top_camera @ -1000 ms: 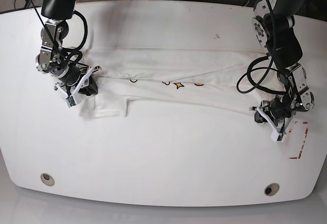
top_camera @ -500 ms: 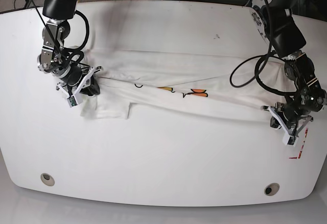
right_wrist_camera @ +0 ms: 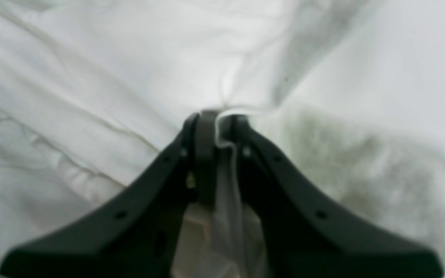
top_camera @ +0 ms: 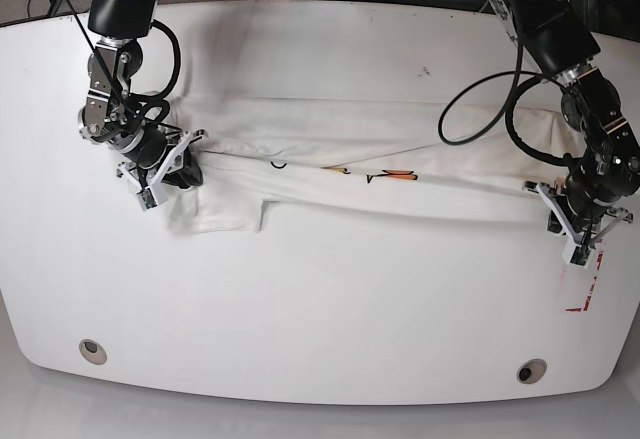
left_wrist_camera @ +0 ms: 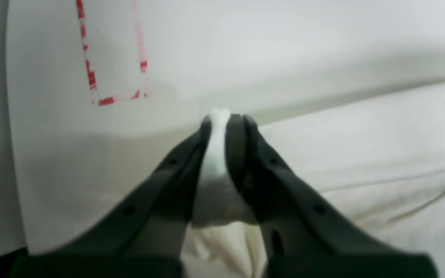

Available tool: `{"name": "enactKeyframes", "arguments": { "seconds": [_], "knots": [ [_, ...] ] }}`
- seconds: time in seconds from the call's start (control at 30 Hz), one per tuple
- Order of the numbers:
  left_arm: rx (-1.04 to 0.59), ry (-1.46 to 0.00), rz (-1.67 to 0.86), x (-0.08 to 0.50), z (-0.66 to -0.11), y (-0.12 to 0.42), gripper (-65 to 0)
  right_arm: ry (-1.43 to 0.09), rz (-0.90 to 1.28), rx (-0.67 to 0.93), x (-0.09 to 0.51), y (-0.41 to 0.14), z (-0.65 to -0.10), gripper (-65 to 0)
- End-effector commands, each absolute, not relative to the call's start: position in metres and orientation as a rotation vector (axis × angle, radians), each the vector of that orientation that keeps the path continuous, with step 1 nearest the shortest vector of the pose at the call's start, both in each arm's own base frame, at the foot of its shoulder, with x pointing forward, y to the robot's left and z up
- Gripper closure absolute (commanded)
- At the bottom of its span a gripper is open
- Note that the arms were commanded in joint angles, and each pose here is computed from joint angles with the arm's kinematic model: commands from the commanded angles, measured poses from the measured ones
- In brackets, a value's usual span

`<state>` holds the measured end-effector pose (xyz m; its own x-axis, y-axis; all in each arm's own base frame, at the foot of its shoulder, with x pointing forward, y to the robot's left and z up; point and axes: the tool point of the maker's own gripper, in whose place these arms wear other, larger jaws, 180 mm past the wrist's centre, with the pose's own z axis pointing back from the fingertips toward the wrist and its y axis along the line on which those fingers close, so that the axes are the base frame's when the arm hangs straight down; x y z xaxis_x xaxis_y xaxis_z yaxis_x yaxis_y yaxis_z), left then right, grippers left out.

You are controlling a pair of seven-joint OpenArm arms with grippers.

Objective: Fold the T-shirt properly
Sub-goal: 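Pull the grasped end with the left gripper away from the right gripper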

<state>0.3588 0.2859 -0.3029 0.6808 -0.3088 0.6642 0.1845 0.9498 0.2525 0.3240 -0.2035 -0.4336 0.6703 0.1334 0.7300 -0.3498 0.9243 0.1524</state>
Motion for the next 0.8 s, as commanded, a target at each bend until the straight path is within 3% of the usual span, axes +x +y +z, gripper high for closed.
{"name": "enactKeyframes", "arguments": {
  "seconds": [0.0,0.4,0.53,0.7,0.77],
  "knots": [
    [0.237,-0.814,-0.287,0.357,-0.283,0.296,-1.1,-0.647,0.314,0.226,0.302,-0.215,-0.457,-7.6],
    [0.268,-0.742,-0.328,0.316,-0.303,0.293,-2.4,-0.646,0.314,0.227,0.302,-0.215,-0.458,-7.6],
    [0.263,-0.707,-0.332,0.306,-0.314,0.293,-15.1,-0.644,0.313,0.228,0.301,-0.215,-0.458,-7.6],
    [0.268,-0.673,-0.298,0.290,-0.323,0.304,-36.8,-0.643,0.313,0.228,0.300,-0.215,-0.458,-7.6],
    [0.271,-0.667,-0.282,0.287,-0.324,0.308,-39.9,-0.643,0.313,0.228,0.300,-0.215,-0.458,-7.6]
  ]
}}
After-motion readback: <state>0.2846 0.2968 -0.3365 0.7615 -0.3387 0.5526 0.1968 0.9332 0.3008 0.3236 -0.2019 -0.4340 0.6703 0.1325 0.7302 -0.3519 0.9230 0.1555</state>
